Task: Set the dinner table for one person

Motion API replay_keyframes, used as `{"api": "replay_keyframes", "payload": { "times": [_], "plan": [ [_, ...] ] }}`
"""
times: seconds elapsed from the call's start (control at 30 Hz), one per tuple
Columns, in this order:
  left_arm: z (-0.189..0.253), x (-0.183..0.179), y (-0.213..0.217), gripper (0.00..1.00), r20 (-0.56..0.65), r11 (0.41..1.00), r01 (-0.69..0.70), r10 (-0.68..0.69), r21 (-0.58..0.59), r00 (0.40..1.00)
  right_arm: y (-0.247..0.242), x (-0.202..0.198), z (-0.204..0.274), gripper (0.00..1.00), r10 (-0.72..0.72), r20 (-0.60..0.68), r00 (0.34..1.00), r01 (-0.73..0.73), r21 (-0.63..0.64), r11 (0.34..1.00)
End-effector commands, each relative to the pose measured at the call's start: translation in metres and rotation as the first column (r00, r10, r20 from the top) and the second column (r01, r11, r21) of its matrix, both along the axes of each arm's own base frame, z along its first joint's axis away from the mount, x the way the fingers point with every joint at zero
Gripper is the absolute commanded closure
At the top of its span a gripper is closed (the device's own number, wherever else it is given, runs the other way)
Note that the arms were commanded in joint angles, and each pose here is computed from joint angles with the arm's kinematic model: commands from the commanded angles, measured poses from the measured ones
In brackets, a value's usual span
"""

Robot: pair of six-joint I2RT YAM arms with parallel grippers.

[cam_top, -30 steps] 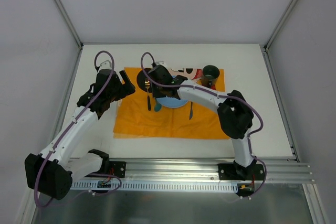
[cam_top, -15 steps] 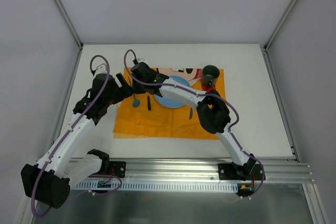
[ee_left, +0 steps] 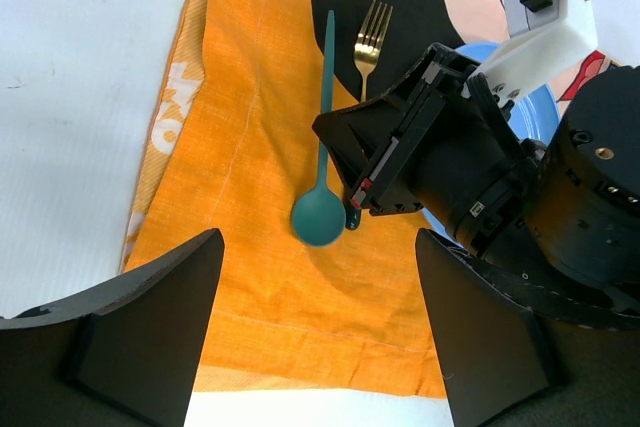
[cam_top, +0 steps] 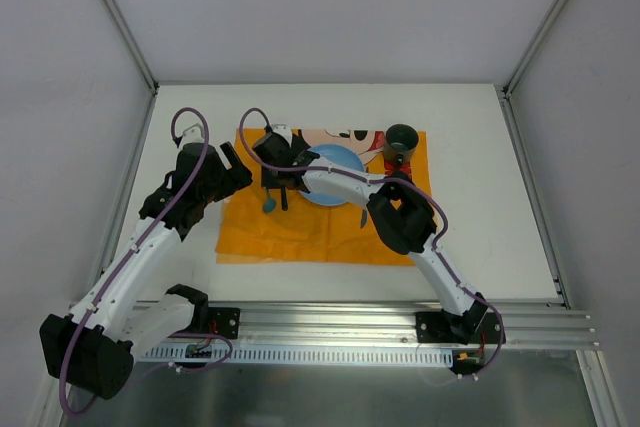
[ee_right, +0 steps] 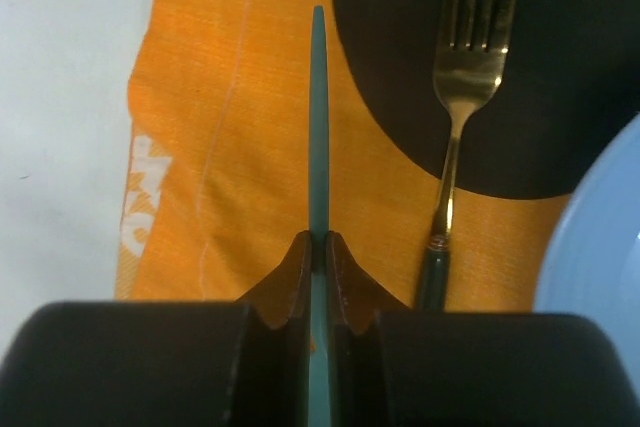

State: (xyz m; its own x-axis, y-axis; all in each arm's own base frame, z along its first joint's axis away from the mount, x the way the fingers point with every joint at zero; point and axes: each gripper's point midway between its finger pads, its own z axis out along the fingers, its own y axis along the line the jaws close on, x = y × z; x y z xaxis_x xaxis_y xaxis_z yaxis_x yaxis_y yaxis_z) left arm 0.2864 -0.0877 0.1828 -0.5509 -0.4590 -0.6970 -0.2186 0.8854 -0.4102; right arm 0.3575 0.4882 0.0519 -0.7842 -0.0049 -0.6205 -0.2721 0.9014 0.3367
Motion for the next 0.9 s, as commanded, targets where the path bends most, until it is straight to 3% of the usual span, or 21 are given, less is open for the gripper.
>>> {"api": "replay_keyframes", "payload": {
  "times": [0.0,0.87],
  "plan": [
    [-0.002,0.001,0.001,0.22,0.000,1.000,0.003,-0.003,0.007,1.000,-0.002,0.013,0.013,1.00,-0.088,0.047,0.995,0.087,0.031,0.996],
    [-0.004,0.000,0.004,0.22,0.001,1.000,-0.010,0.010,0.018,1.000,-0.005,0.017,-0.005,0.99,-0.128,0.039,0.991,0.127,0.021,0.992]
  ]
}}
